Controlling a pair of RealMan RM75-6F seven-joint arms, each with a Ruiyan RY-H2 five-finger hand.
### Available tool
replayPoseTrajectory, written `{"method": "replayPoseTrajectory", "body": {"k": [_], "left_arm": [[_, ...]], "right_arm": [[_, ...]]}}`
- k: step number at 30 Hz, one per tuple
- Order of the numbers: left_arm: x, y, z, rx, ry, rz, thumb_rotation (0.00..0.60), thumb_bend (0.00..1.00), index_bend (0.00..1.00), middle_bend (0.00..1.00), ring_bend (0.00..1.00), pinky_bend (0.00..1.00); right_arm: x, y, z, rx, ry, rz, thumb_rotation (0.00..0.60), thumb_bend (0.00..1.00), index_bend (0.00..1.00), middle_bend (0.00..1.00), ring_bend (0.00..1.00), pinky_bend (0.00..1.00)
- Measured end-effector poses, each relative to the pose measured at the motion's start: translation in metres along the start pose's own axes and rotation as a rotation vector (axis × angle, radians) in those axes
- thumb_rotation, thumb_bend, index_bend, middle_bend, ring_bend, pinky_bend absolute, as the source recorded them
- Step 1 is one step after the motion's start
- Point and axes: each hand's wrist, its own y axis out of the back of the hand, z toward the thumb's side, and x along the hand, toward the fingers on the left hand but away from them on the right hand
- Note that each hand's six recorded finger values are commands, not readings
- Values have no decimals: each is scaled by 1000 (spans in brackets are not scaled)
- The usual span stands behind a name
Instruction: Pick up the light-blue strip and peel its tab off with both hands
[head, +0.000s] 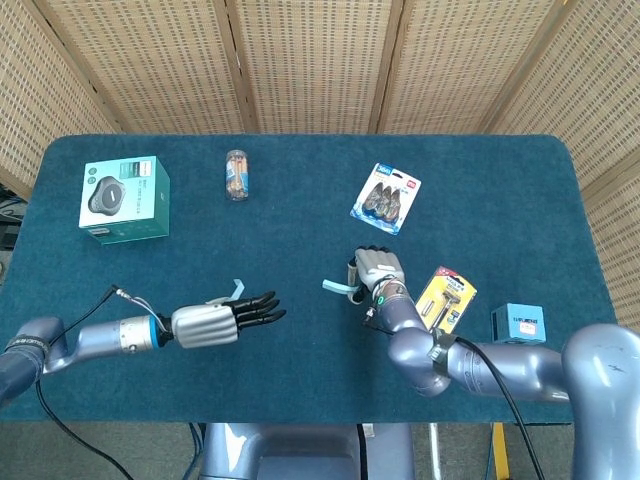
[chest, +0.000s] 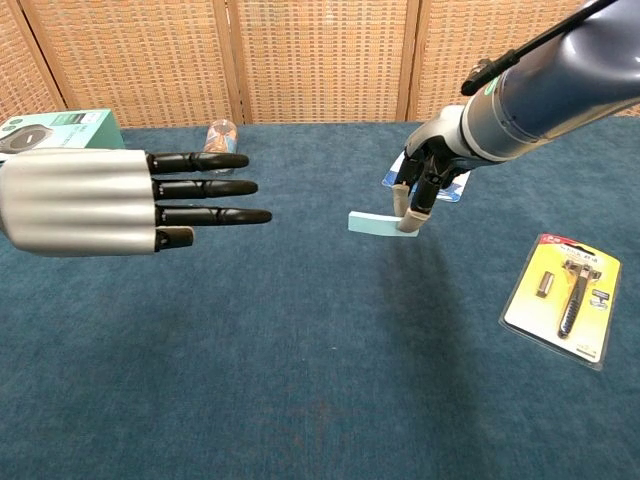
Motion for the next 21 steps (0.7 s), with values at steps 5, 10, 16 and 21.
{"method": "replayPoseTrajectory", "body": {"k": [5,10,16,21], "left_arm": [[-31,-10,0,-50,20,-60,600,288,714,0,0,0],[-57,-25,2,-91,23,-159,600,37,252,0,0,0],[-73,-28,-5,-146,81,-193,600,0,0,0,0,0],[-80,-25,-20,-161,146,-170,600,0,0,0,0,0]], "right_arm": [[0,-8,-2,29,3,10,600,724,680,122,0,0],[-2,-19,0,54,14,24,600,724,681,122,0,0],[-7,-28,6,61,33,24,600,662,662,121,0,0],[-7,-29,8,40,57,21,600,0,133,12,0,0]]}}
